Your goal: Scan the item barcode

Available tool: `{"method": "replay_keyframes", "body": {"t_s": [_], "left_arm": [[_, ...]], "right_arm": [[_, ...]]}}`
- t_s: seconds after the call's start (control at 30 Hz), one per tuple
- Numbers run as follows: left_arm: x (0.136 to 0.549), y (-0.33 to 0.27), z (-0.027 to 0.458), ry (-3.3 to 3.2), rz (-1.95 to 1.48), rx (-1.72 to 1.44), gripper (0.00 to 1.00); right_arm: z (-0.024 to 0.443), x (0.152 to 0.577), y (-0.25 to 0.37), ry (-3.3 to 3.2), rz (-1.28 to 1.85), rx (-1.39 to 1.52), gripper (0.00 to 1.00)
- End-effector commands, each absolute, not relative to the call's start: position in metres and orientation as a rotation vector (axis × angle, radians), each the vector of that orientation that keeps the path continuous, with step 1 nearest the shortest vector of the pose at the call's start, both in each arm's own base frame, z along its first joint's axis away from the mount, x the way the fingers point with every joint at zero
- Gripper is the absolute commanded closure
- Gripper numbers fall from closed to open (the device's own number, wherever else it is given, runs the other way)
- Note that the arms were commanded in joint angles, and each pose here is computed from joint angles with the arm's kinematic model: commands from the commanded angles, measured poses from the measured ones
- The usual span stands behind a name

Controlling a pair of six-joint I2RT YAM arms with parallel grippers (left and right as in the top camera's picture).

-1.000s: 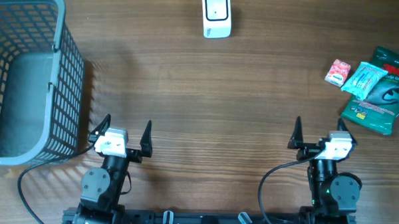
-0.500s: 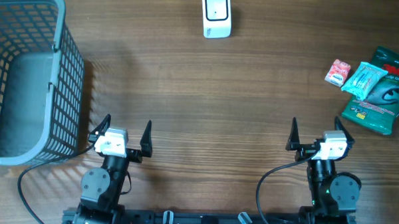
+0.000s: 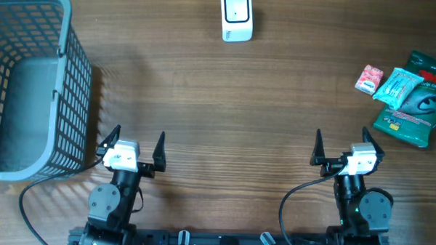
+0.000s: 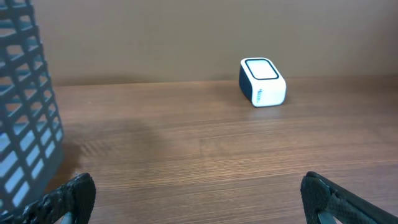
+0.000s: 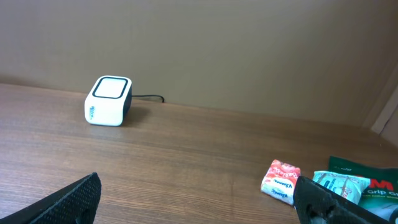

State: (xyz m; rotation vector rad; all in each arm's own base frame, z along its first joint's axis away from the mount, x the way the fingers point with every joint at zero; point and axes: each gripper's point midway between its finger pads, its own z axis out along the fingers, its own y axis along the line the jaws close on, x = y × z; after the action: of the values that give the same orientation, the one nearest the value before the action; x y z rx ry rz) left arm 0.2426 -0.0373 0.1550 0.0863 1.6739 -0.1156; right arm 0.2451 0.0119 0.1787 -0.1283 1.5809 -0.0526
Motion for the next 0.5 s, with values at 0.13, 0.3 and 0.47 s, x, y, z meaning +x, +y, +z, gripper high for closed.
{"method": "replay_keyframes", "body": {"t_s": [0.13, 0.3, 0.47], "left_arm": [[0.245, -0.008, 0.153, 1.677, -0.029, 0.028, 0.00], [0.245, -0.004, 0.152, 1.678, -0.042, -0.010, 0.00], [0.245, -0.004, 0.154, 1.671, -0.041, -0.009, 0.00]], "right_arm": [[0.176, 0.245, 0.013, 1.578, -0.053, -0.139, 0.00], [0.176, 0.245, 0.013, 1.578, -0.053, -0.139, 0.00], [0.176, 0.245, 0.013, 1.578, -0.053, -0.139, 0.00]]}}
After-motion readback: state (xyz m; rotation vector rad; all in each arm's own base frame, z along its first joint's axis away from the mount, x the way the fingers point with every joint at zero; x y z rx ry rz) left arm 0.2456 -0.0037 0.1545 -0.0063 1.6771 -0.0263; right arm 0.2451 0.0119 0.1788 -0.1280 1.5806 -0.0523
